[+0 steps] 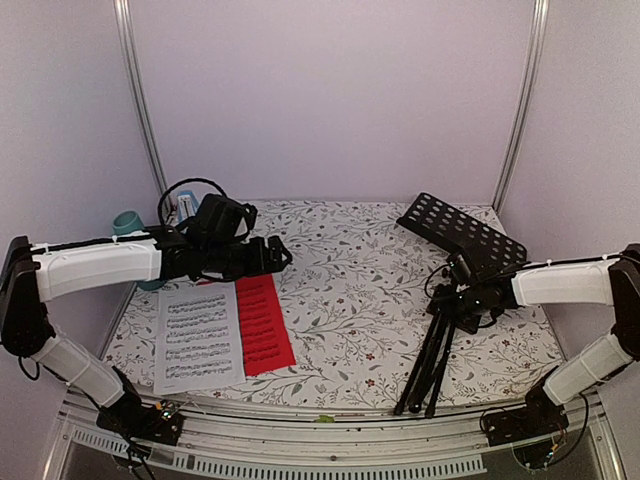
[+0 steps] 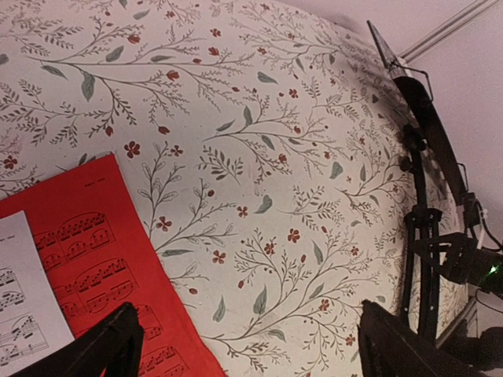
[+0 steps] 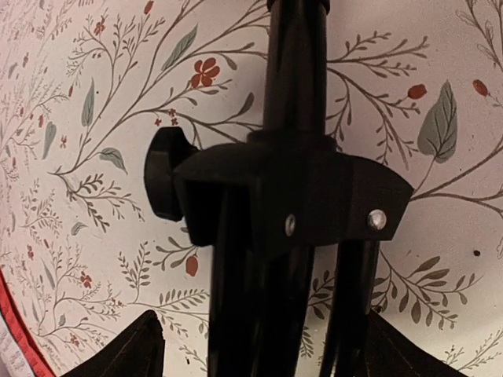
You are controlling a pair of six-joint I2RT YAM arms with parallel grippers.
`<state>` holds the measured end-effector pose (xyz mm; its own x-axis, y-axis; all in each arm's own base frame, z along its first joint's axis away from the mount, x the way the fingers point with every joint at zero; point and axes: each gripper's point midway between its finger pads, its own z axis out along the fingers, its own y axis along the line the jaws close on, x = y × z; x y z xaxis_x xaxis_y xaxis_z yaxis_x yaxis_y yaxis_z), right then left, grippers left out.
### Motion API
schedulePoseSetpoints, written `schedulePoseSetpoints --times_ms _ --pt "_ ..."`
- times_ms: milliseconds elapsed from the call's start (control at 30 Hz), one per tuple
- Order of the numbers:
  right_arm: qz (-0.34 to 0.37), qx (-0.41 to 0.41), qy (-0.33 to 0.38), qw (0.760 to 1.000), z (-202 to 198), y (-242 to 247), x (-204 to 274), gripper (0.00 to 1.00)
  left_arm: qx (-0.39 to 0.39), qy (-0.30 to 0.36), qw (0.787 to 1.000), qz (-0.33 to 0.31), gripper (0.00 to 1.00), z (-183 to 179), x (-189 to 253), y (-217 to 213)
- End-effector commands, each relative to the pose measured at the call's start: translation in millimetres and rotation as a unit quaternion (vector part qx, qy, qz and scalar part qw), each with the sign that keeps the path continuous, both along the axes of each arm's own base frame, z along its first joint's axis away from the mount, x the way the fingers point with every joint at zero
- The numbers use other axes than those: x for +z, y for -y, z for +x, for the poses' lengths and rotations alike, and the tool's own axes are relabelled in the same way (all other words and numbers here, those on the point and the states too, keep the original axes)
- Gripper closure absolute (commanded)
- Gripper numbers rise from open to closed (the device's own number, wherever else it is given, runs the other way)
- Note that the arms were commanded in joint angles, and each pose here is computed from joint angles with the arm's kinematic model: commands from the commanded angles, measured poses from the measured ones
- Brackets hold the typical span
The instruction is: Set up the instrument practice props
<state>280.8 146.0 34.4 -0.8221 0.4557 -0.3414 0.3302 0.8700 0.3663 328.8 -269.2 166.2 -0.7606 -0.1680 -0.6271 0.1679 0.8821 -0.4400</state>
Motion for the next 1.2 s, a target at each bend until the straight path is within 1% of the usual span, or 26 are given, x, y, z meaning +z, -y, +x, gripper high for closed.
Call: schedulePoseSetpoints --times_ms 0,33,100,133,167,200,233,267,300,400,467,600,700,833,933,1033,1167 --pt "-0.048 0.027 0.002 0.998 9.4 -9.6 -0.3 0.22 -0.036 -0.011 0.998 -0.054 0.04 -5.0 19.9 17.5" --pt "-0.046 0.031 0.008 0.998 10.7 -10.6 -2.3 0.26 -0.044 -0.011 0.997 -0.06 0.04 -6.2 18.4 19.8" --pt "-0.046 0.041 0.021 0.998 15.7 -14.4 -4.0 0.46 -0.061 -0.007 0.995 -0.079 0.04 -9.2 17.0 25.9" --pt "-0.046 0.044 0.025 0.998 18.2 -15.7 -5.1 0.6 -0.066 -0.005 0.994 -0.092 0.04 -10.8 17.3 28.7" --pt "-0.043 0.052 0.026 0.997 19.8 -19.0 -7.5 0.71 -0.068 -0.003 0.992 -0.107 0.04 -11.5 16.6 31.0" --pt "-0.036 0.062 0.028 0.997 22.4 -24.8 -8.4 0.78 -0.072 -0.004 0.99 -0.125 0.04 -13.0 15.3 33.9" --pt "-0.03 0.074 0.027 0.996 25.0 -31.4 -8.6 0.88 -0.076 -0.008 0.987 -0.144 0.04 -14.1 13.5 37.8" --pt "-0.028 0.09 0.029 0.995 28.6 -38.8 -6.1 0.95 -0.079 -0.017 0.984 -0.158 0.04 -14.9 9.9 40.8" --pt "-0.026 0.103 0.035 0.994 32.3 -45.2 -1.6 1.0 -0.084 -0.021 0.982 -0.171 0.04 -14.7 8.2 44.7" --pt "-0.021 0.149 0.081 0.985 41.4 -65.8 25.7 1.0 -0.096 -0.032 0.978 -0.183 0.05 -13.9 -1.0 54.3" --pt "0.004 0.179 0.118 0.977 46.4 -82.1 50.3 1.0 -0.101 -0.048 0.974 -0.197 0.05 -16.5 -10.2 58.7" --pt "0.075 0.245 0.19 0.948 46.2 -115.7 102.9 1.0 -0.109 -0.044 0.962 -0.247 0.06 -19.1 -13.1 68.0" --pt "0.112 0.278 0.239 0.923 40.7 -134.1 139.2 1.0 -0.109 -0.039 0.954 -0.277 0.08 -20.5 -13.8 73.4" --pt "0.173 0.321 0.298 0.882 26.2 -157.1 188.6 1.0 -0.114 -0.02 0.938 -0.325 0.1 -19.5 -6.0 80.6" --pt "0.215 0.354 0.33 0.849 12.0 -173.4 218.7 1.0 -0.125 -0.008 0.931 -0.343 0.12 -13.8 0.2 90.7" --pt "0.252 0.382 0.356 0.815 -2.7 -184.9 243.8 1.0 -0.141 0.01 0.924 -0.356 0.14 -7.8 15.0 105.2" --pt "0.282 0.407 0.38 0.781 -15.1 -192.2 264.0 1.0 -0.152 0.033 0.915 -0.372 0.15 0.2 34.0 117.6"
